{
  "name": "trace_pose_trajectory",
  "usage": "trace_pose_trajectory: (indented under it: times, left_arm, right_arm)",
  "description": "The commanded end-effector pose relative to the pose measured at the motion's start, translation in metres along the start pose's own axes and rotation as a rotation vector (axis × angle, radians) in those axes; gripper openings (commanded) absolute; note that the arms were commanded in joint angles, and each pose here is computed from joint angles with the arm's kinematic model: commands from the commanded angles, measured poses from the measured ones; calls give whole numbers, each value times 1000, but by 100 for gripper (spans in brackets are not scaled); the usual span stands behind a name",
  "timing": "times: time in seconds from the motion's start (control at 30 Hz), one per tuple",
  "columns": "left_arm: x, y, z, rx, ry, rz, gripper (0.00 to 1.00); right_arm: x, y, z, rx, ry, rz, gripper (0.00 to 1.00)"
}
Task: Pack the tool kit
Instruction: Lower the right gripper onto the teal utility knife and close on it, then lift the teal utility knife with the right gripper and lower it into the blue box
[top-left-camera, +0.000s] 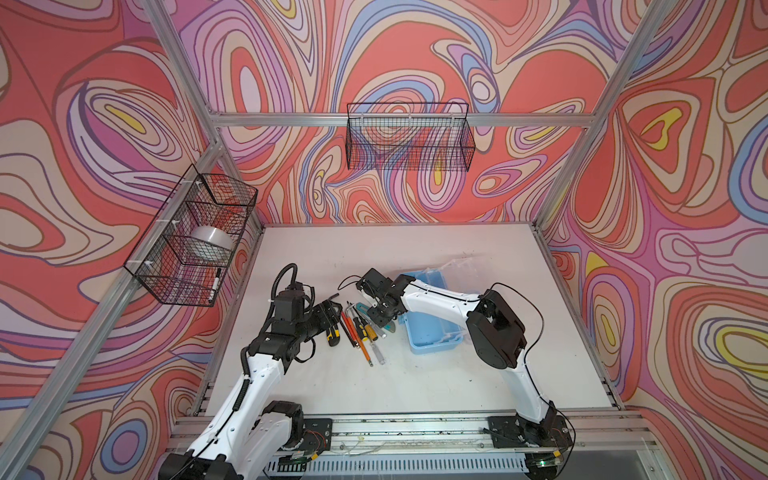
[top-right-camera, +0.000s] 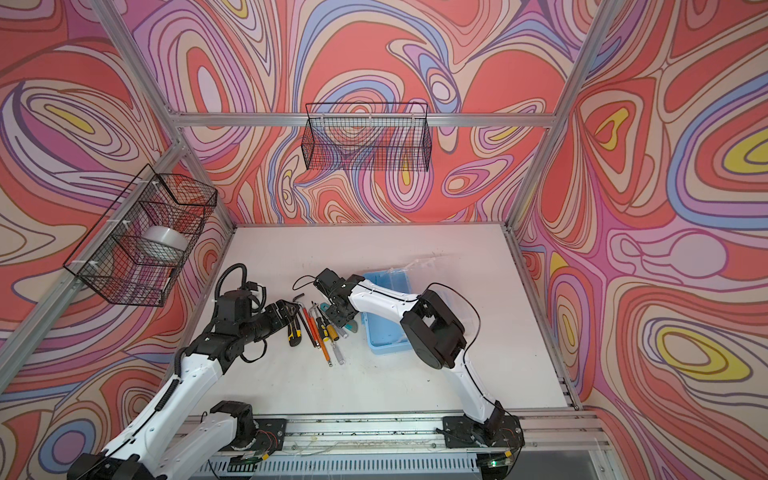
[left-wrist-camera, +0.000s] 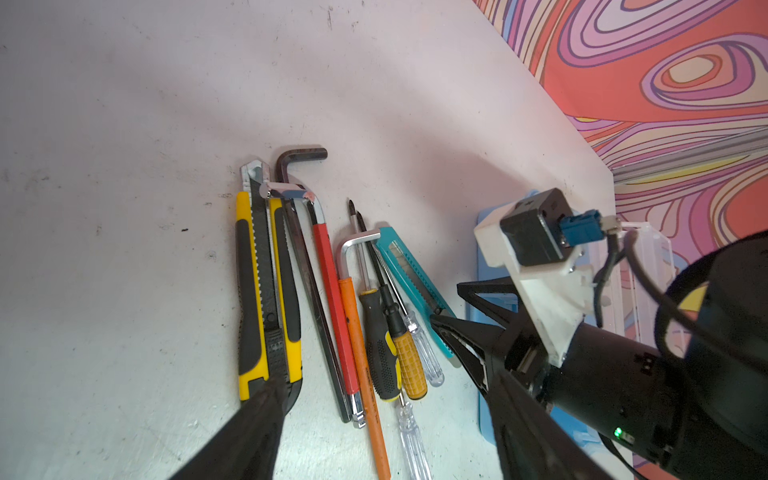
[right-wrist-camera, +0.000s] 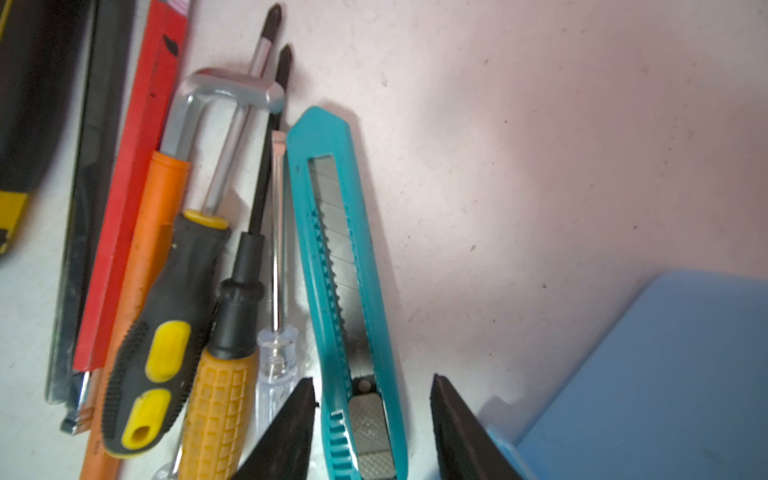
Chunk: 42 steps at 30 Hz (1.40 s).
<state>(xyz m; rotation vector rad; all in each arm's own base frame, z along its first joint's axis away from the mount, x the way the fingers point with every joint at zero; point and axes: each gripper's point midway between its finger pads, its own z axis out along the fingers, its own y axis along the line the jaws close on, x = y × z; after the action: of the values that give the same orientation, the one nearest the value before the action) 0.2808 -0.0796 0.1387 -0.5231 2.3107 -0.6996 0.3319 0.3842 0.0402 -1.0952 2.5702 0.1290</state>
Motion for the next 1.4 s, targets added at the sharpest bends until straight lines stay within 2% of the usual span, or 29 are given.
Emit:
trace_pose_trajectory:
  times: [0.0,0.33,0.5,0.83,1.03,1.17,1.37]
  left_arm:
    - [2,4,3,-3,3,-15,76]
    - [3,6,6,-4,8,-18,76]
    - [3,7,6,-9,5,-16,76]
    - [2,7,6,-14,1,-16,76]
    - [2,9,6,-18,1,-18,76]
    - [2,9,6,-19,0,-20,76]
    - [3,10,7,-20,4,-23,76]
  right_arm:
    - [6,6,14,-10,32,-17,47]
    - [7,8,24,-20,53,-20,45]
    - [9,11,27,-33,64,-17,38]
    - [8,12,26,-28,68,17,34]
    - [0,3,20,21,46,69,27]
    - [-8,3,16,23,32,81,12]
    - [-16,2,6,23,2,97,11]
